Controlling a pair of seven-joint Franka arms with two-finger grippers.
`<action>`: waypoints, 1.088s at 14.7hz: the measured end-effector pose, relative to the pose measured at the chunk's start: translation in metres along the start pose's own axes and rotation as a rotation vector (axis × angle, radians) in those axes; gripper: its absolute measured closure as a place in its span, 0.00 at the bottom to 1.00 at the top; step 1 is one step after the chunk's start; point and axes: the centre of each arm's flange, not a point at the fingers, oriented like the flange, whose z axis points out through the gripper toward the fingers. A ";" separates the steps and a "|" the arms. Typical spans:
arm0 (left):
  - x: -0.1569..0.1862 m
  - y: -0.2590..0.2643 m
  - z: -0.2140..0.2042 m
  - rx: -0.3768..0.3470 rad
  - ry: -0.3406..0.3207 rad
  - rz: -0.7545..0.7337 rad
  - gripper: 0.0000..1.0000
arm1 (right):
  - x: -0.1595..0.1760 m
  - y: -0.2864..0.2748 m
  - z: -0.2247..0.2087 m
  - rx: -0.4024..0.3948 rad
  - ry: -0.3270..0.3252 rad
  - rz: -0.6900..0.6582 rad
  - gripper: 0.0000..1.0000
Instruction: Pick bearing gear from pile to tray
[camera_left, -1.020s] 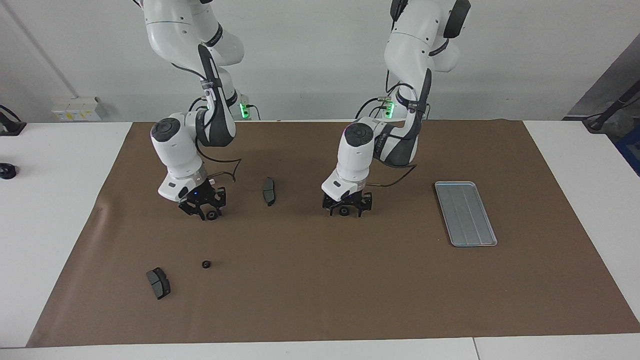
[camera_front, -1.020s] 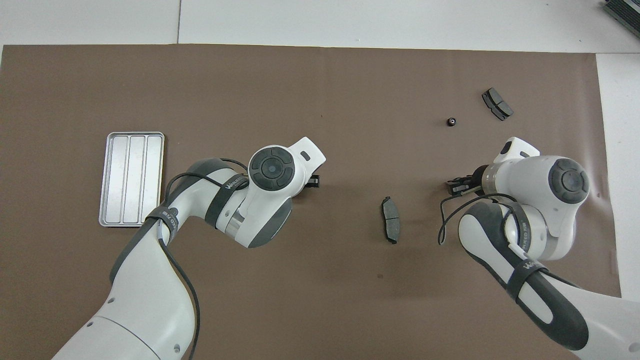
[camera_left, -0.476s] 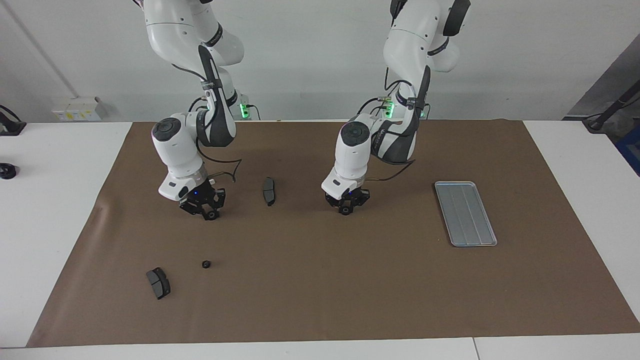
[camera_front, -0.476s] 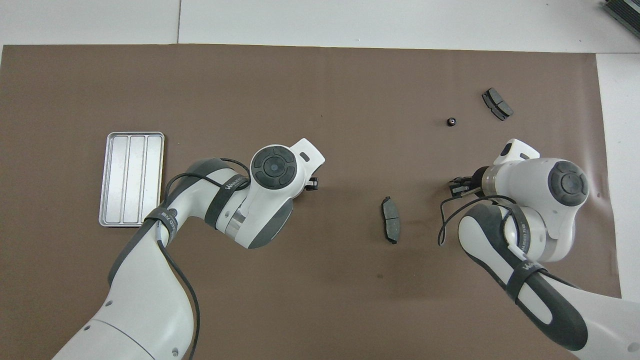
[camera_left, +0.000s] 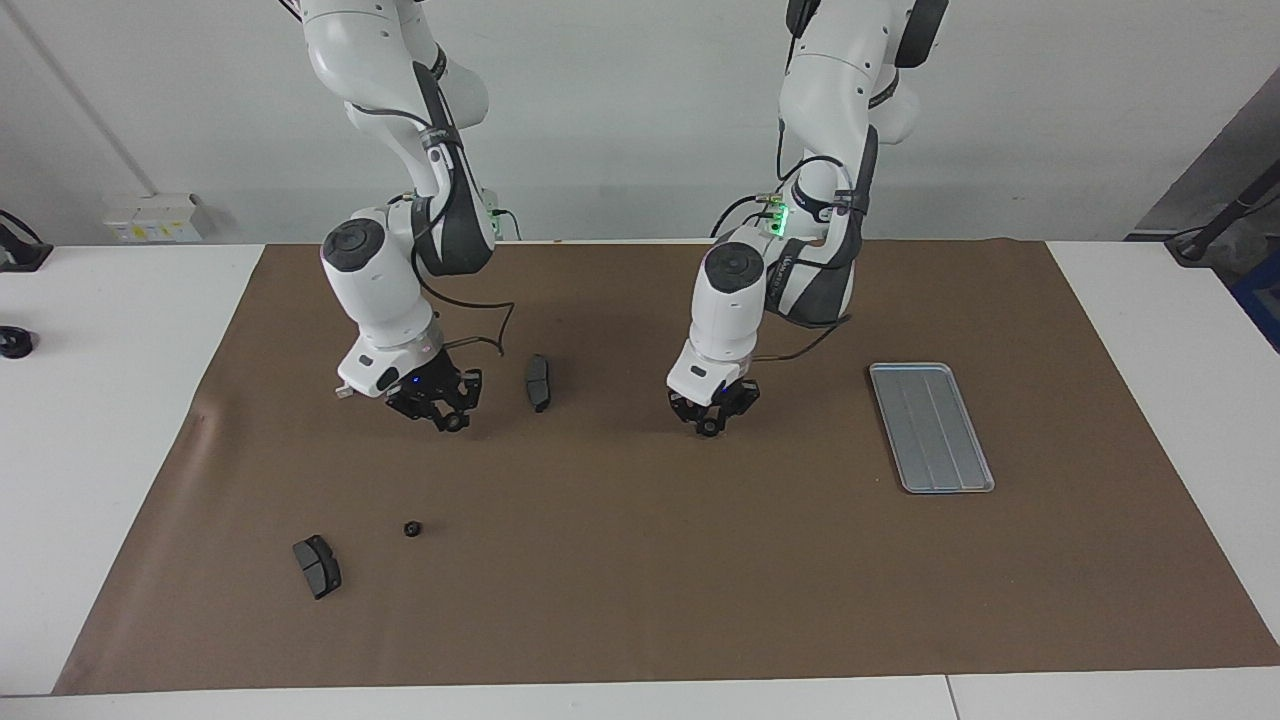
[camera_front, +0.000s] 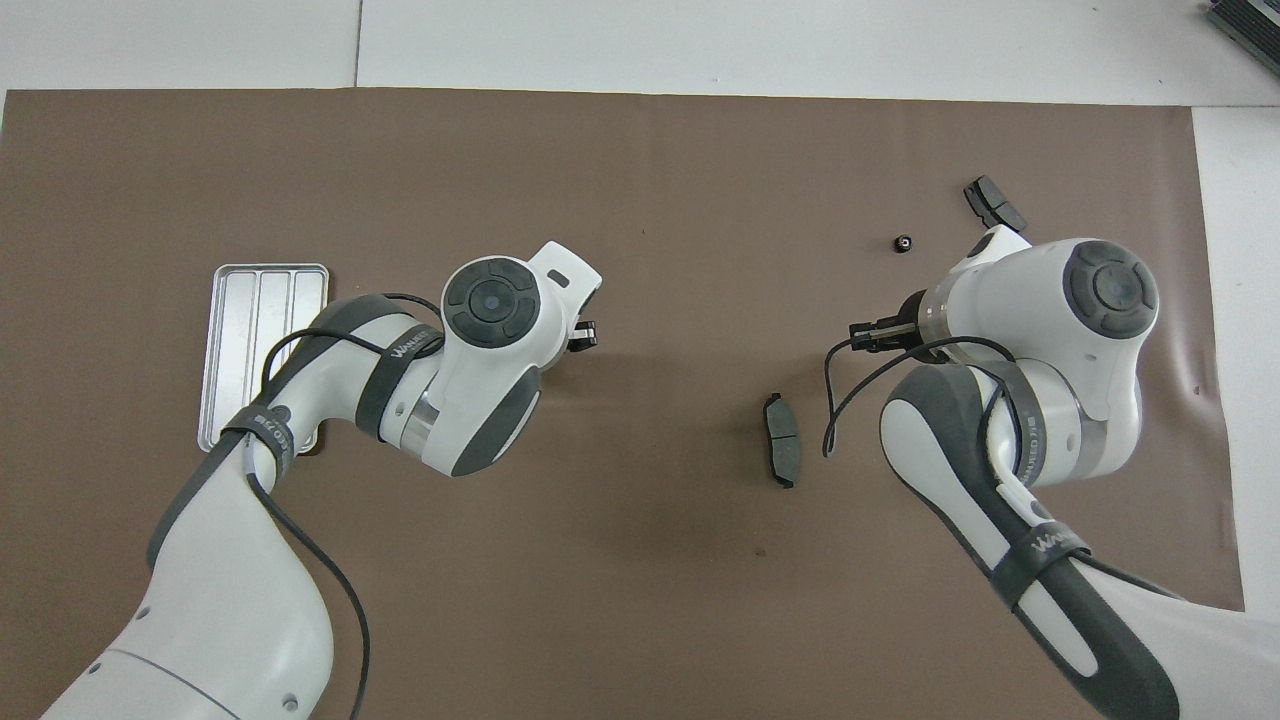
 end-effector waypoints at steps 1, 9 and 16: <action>0.012 -0.018 -0.009 0.000 0.007 -0.014 0.66 | 0.005 -0.022 -0.012 0.007 0.004 0.030 0.65; 0.086 -0.213 -0.034 0.031 0.020 0.084 0.66 | 0.014 -0.252 0.014 0.060 0.035 0.241 0.65; 0.099 -0.292 -0.014 -0.022 0.032 0.177 0.66 | -0.011 -0.337 0.096 0.016 0.064 0.262 0.65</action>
